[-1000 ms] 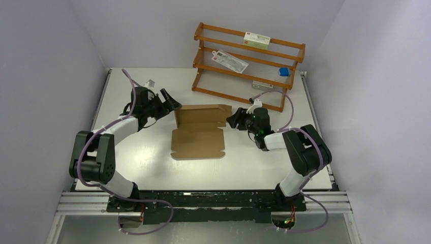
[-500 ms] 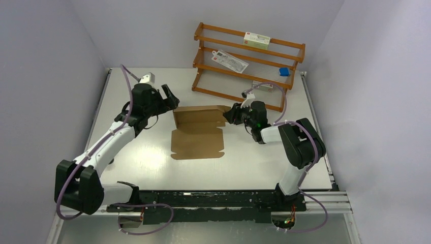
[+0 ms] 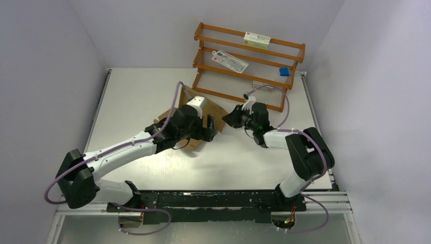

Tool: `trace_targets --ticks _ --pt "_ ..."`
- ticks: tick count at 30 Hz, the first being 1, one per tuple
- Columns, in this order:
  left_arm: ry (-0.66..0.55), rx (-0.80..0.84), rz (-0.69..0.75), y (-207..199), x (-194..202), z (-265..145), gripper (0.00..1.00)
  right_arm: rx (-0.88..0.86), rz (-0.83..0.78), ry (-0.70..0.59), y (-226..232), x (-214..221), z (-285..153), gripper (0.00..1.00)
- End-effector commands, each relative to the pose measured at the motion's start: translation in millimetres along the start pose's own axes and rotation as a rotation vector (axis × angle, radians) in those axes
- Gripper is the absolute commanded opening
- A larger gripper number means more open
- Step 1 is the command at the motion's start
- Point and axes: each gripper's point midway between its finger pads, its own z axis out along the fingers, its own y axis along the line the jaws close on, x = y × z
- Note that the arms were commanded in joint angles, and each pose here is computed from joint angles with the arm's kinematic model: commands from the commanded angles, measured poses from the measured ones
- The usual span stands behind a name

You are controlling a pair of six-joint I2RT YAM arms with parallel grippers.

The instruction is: Fold the paper box

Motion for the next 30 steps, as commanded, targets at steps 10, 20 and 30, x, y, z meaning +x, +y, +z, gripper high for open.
trace_targets --ticks 10,20,30 --pt "0.169 0.067 0.151 -61.3 65.8 36.1 0.9 0.052 0.063 0.068 23.8 24.5 -17.1 0.17" --pt "0.112 0.094 0.131 -59.6 74.3 59.3 0.9 0.025 0.135 0.134 30.1 37.1 -15.7 0.09" --pt "0.176 0.025 0.133 -31.9 92.0 65.2 0.9 0.019 0.114 0.179 31.9 40.9 -17.8 0.08"
